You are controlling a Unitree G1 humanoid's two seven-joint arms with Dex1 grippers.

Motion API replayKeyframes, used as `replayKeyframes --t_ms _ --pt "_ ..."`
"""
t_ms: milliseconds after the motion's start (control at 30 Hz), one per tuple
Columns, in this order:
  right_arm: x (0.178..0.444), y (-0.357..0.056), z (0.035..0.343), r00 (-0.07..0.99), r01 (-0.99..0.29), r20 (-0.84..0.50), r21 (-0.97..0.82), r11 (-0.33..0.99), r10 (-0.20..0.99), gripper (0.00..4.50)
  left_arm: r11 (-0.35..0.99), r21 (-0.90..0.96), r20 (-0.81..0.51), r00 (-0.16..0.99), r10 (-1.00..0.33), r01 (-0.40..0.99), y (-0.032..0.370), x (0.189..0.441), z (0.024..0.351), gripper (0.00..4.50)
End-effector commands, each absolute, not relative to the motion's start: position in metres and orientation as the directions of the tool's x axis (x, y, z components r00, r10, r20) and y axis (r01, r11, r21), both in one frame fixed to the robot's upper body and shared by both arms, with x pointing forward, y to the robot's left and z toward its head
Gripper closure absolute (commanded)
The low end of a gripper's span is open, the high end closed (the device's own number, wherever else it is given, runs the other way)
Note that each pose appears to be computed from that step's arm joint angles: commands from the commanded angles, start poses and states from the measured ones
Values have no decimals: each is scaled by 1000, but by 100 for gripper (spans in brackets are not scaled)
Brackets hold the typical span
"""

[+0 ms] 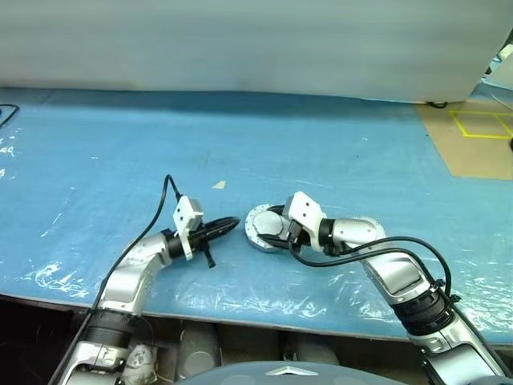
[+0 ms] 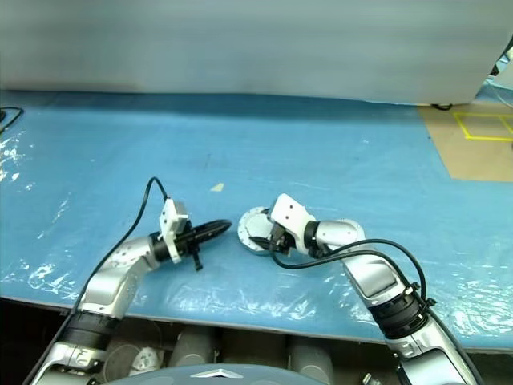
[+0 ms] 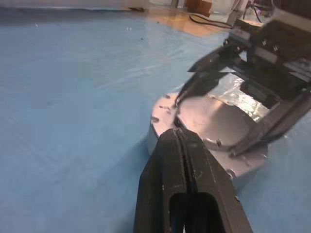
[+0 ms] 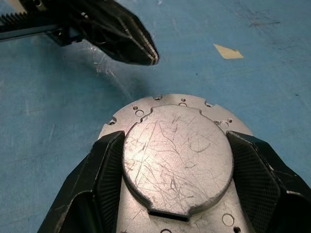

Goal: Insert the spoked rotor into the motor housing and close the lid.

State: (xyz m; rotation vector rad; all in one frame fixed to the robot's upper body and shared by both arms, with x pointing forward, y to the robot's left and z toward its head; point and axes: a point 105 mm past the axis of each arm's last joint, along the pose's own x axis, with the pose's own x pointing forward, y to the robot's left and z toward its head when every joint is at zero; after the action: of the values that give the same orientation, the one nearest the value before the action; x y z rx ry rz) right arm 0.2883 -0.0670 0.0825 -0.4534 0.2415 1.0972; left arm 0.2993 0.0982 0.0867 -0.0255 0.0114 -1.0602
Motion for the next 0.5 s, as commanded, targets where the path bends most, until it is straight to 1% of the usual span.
replayKeyframes --t_ms 33,67,167,300,400,500 --pt "289 -77 62 450 -892 -479 -207 401 754 154 483 35 30 482 -876 875 88 306 104 450" --pt "290 -78 62 452 -891 -479 -208 403 753 154 475 45 22 475 -880 879 85 307 105 450" --pt "291 -79 63 461 -887 -477 -215 409 748 154 441 73 -54 445 -894 895 73 307 95 450" --pt "292 -79 64 469 -882 -472 -221 415 746 154 405 62 -126 409 -904 912 64 302 83 450" --pt "291 -79 64 472 -881 -473 -227 414 744 154 384 68 -257 388 -885 921 68 299 61 450" --pt "291 -78 64 473 -881 -473 -230 413 743 154 402 29 -284 393 -875 915 71 300 58 450"
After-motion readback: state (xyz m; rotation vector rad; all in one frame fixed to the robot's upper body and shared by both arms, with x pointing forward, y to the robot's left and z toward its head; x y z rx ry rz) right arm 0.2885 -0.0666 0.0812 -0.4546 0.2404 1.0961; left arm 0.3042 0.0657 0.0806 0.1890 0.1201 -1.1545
